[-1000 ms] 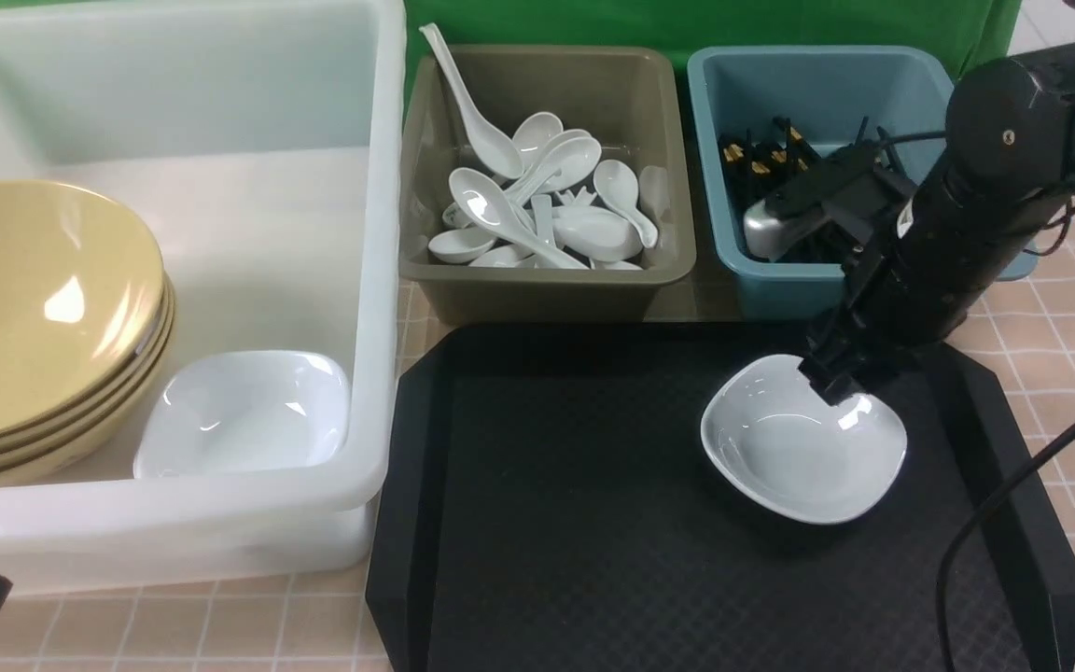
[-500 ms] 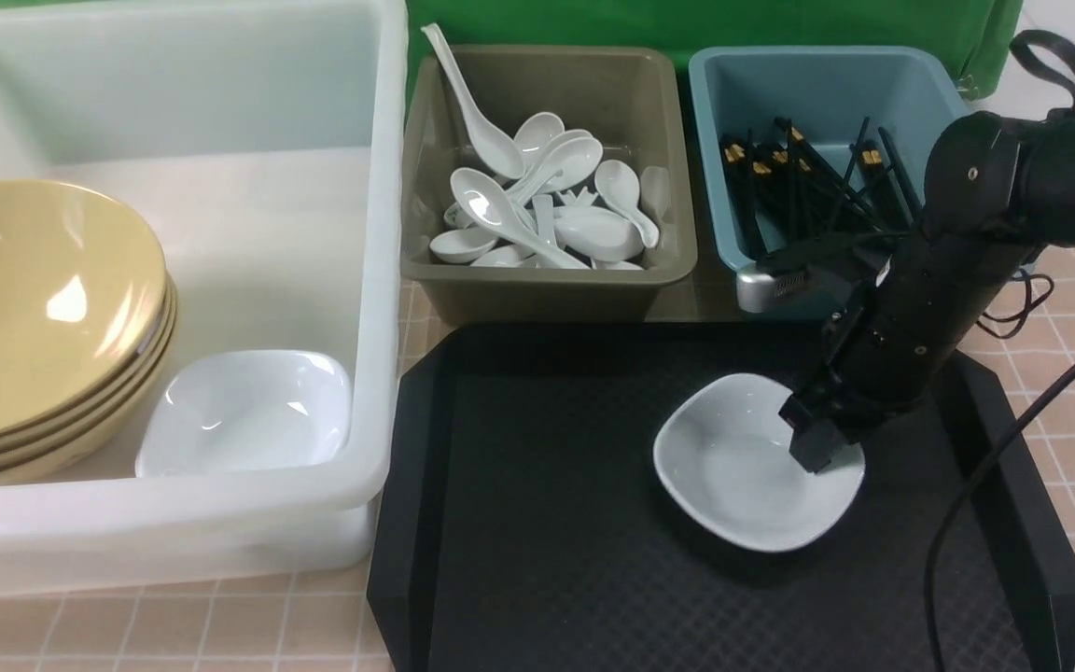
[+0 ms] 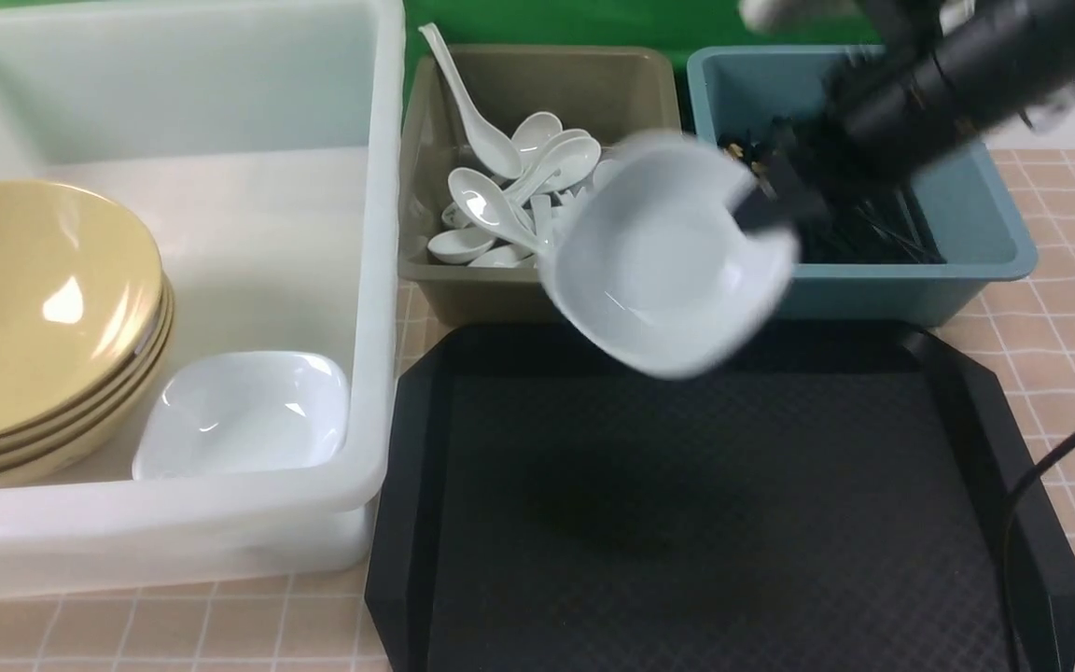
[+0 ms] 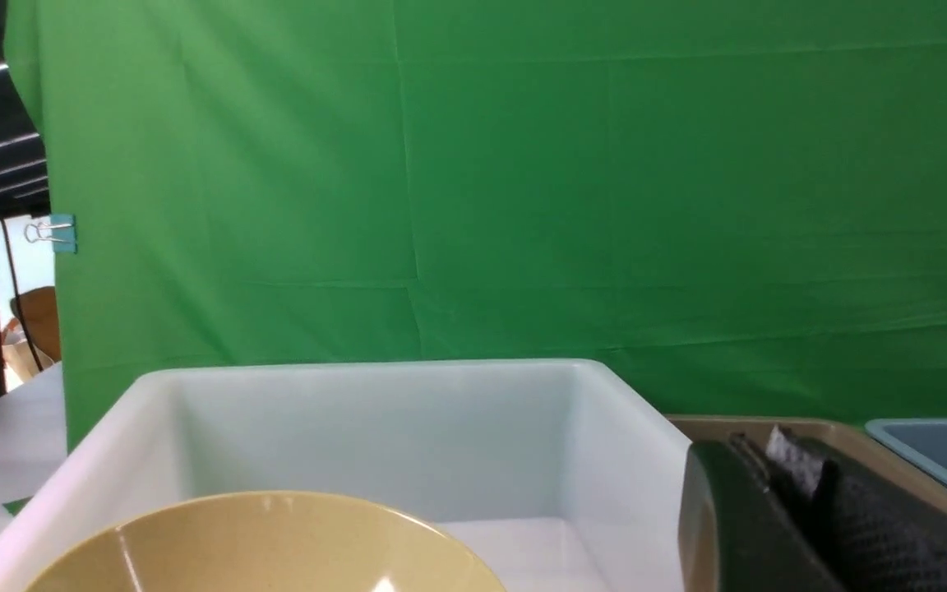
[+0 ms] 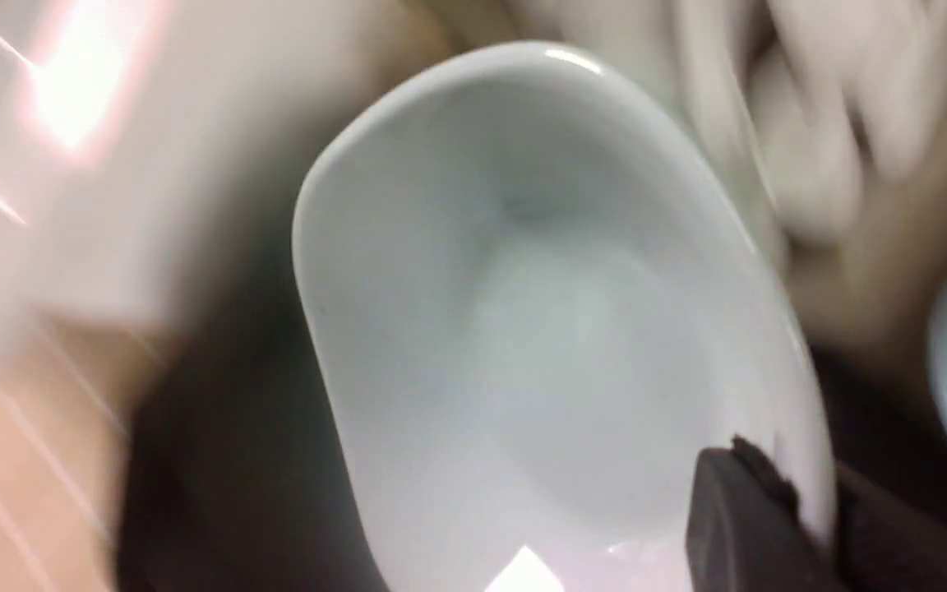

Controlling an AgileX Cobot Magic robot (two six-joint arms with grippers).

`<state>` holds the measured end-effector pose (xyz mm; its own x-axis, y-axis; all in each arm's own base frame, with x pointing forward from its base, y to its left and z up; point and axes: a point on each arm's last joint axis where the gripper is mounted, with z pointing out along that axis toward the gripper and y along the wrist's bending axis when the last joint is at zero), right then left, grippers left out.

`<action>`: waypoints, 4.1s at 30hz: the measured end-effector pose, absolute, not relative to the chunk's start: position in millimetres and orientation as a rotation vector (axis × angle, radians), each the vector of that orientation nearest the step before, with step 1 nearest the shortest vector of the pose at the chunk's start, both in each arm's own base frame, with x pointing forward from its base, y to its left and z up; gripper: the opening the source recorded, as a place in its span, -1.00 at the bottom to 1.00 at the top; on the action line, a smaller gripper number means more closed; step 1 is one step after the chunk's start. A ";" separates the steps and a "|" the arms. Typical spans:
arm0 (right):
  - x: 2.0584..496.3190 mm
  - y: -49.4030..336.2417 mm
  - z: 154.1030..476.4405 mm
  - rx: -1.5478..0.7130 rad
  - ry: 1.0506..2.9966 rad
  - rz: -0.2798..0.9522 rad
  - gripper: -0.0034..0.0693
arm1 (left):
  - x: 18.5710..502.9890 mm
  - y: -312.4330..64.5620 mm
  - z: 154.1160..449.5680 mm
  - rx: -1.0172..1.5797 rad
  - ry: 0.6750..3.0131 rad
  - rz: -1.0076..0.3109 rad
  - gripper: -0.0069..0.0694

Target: On brown table put chopsticks spoon bowls plates into blue grey white boxes.

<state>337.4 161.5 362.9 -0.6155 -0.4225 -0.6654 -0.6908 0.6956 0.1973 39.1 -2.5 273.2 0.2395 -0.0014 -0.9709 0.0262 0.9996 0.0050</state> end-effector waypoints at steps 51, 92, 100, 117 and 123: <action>183.9 78.9 540.5 -0.687 1.900 -0.085 -0.80 | 43.7 -8.7 251.7 0.082 1.484 -0.065 -0.76; 52.2 4.3 189.3 -0.149 1.796 0.065 -0.78 | 39.8 -22.4 223.1 0.230 1.780 -0.180 -0.76; 54.9 4.5 181.4 -0.022 1.757 0.110 -0.78 | 39.8 -22.4 223.2 0.229 1.780 -0.182 -0.76; 54.1 0.0 176.7 0.126 1.805 0.083 -0.77 | 39.8 -22.5 223.2 0.228 1.780 -0.183 -0.75; 54.1 0.0 176.7 0.126 1.805 0.083 -0.76 | 39.8 -22.5 223.2 0.228 1.780 -0.183 -0.76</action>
<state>54.1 0.0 176.7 -0.2327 0.1306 -0.9637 0.0415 0.9914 0.1243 39.8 -22.5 223.2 -0.2111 0.0552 -0.9759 0.2525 0.9676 0.0001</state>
